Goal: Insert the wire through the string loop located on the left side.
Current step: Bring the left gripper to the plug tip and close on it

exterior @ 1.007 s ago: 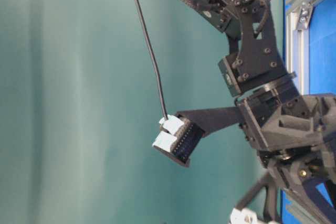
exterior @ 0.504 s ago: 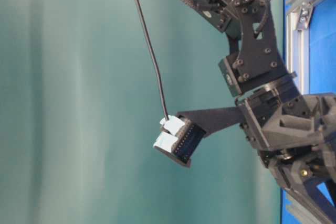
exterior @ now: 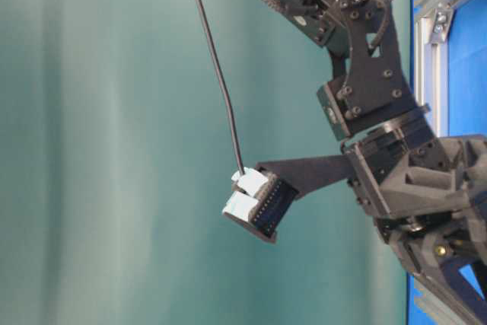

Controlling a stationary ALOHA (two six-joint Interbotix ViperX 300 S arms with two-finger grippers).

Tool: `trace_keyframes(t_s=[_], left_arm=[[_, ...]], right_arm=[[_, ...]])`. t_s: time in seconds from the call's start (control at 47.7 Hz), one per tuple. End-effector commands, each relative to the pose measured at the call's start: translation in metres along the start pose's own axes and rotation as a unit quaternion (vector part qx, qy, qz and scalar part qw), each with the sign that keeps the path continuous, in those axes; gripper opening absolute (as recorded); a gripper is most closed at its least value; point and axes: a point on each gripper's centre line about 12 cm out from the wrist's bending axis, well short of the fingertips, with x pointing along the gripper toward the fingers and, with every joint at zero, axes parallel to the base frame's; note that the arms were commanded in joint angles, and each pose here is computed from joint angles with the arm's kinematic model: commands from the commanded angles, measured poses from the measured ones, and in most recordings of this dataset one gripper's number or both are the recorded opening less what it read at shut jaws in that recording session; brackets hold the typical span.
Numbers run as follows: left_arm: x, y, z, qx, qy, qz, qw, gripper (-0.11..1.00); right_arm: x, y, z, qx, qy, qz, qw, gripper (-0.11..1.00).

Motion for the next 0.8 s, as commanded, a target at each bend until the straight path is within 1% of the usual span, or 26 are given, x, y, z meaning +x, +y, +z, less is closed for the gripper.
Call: trace_keyframes(t_s=[0.0,0.084,0.105,0.189,0.252,0.336,0.42,0.776], left_arm=[[-0.005,-0.015,0.002,0.012,-0.011,-0.033,0.9993,0.00],[-0.011,-0.028,0.001,0.021,-0.014,-0.063,0.9977,0.00],[-0.014,-0.033,0.001,0.024,-0.016,-0.075,0.9967,0.00],[-0.019,-0.046,0.003,0.033,-0.024,-0.104,0.9937,0.00],[-0.021,-0.053,0.005,0.037,-0.030,-0.120,0.9916,0.00],[-0.024,-0.059,0.006,0.043,-0.034,-0.134,0.9895,0.00],[-0.025,-0.063,0.006,0.051,-0.036,-0.143,0.9878,0.00],[-0.023,-0.063,0.005,0.051,-0.029,-0.142,0.9881,0.00]], right_arm=[[-0.001,0.000,0.019,0.001,-0.024,0.001,0.9997,0.00],[0.000,0.000,0.019,0.001,-0.025,0.001,0.9997,0.01],[-0.001,0.000,0.019,0.000,-0.024,0.001,0.9997,0.01],[0.000,0.000,0.019,0.000,-0.025,0.001,0.9997,0.01],[-0.001,0.000,0.020,0.000,-0.026,0.001,0.9997,0.01],[-0.001,0.000,0.020,0.000,-0.027,0.001,0.9996,0.00],[-0.001,0.000,0.020,0.000,-0.027,0.001,0.9996,0.01],[-0.001,0.000,0.020,0.000,-0.026,0.001,0.9997,0.00]])
